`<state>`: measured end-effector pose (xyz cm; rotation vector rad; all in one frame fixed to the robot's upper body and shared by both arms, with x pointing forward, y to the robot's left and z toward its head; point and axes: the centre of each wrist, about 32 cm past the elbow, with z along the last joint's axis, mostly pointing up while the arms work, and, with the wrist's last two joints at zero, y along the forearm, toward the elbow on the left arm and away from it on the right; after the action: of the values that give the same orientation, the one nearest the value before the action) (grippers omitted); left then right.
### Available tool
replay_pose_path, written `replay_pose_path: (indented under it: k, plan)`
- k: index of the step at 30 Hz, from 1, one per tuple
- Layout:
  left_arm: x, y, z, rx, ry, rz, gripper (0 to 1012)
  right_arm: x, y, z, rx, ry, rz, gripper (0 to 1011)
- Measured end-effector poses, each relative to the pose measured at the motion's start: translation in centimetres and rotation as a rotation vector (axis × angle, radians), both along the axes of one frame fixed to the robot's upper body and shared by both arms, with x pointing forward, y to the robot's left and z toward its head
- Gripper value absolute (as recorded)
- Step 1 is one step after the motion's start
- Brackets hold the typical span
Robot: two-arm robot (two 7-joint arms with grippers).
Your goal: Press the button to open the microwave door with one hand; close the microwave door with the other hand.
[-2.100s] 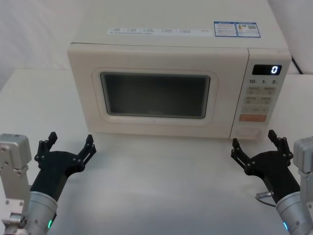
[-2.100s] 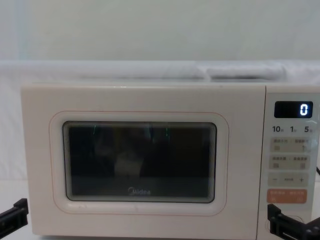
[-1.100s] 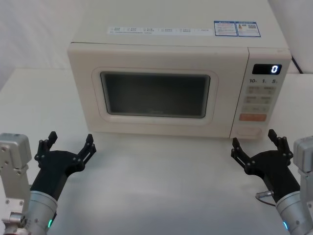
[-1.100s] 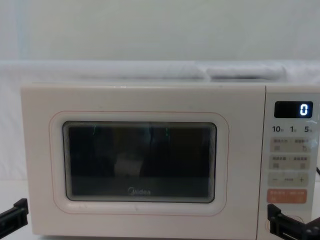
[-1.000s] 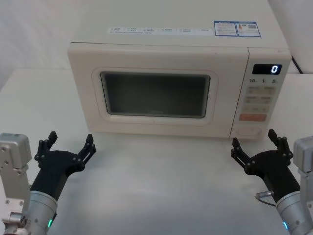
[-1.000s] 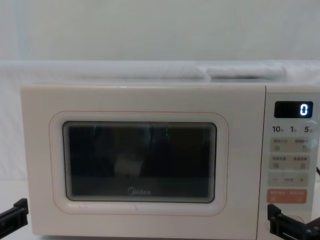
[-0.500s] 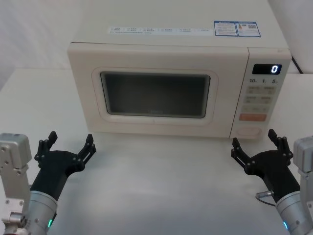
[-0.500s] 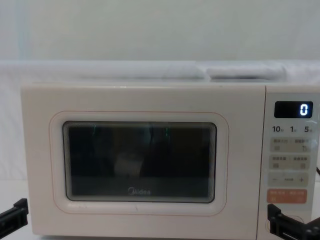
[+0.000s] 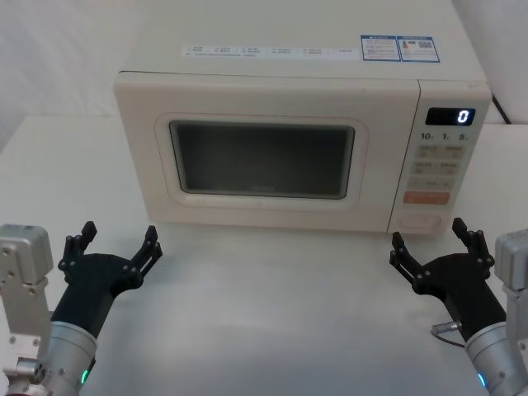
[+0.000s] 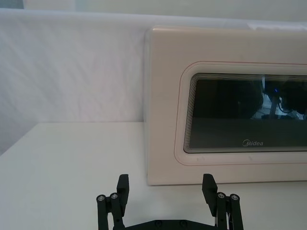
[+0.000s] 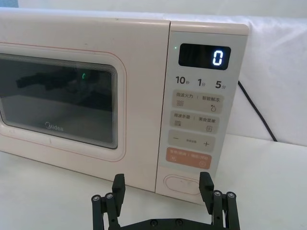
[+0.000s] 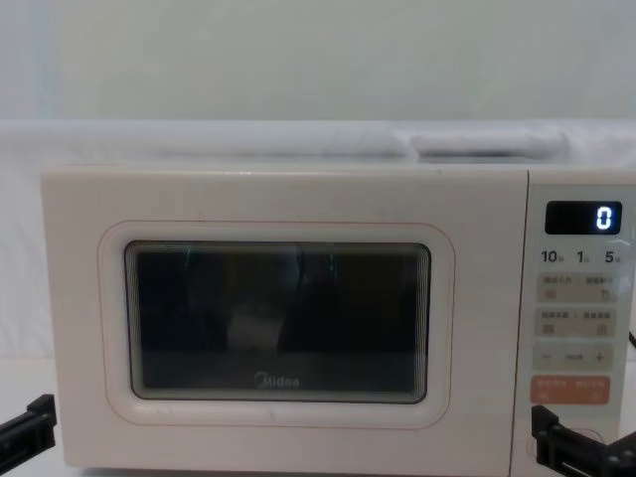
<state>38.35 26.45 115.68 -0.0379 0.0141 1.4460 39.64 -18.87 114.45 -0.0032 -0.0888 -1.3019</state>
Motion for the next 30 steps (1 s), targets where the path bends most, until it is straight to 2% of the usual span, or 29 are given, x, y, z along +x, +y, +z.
replay_pose_path:
  k: [8, 12, 19, 23, 24, 27, 30]
  plan:
    - [0.00, 0.00, 0.00, 0.000, 0.000, 0.000, 1001, 0.00, 0.00, 0.00, 0.000, 0.000, 0.000, 996]
    - [0.00, 0.00, 0.00, 0.000, 0.000, 0.000, 1001, 0.00, 0.00, 0.00, 0.000, 0.000, 0.000, 929]
    - [0.00, 0.00, 0.00, 0.000, 0.000, 0.000, 1001, 0.00, 0.00, 0.00, 0.000, 0.000, 0.000, 739]
    - [0.00, 0.00, 0.00, 0.000, 0.000, 0.000, 1001, 0.00, 0.00, 0.00, 0.000, 0.000, 0.000, 574]
    - [0.00, 0.00, 0.00, 0.000, 0.000, 0.000, 1001, 0.00, 0.00, 0.00, 0.000, 0.000, 0.000, 574]
    - [0.00, 0.00, 0.00, 0.000, 0.000, 0.000, 1001, 0.00, 0.00, 0.00, 0.000, 0.000, 0.000, 483]
    - [0.00, 0.00, 0.00, 0.000, 0.000, 0.000, 1001, 0.00, 0.00, 0.00, 0.000, 0.000, 0.000, 351]
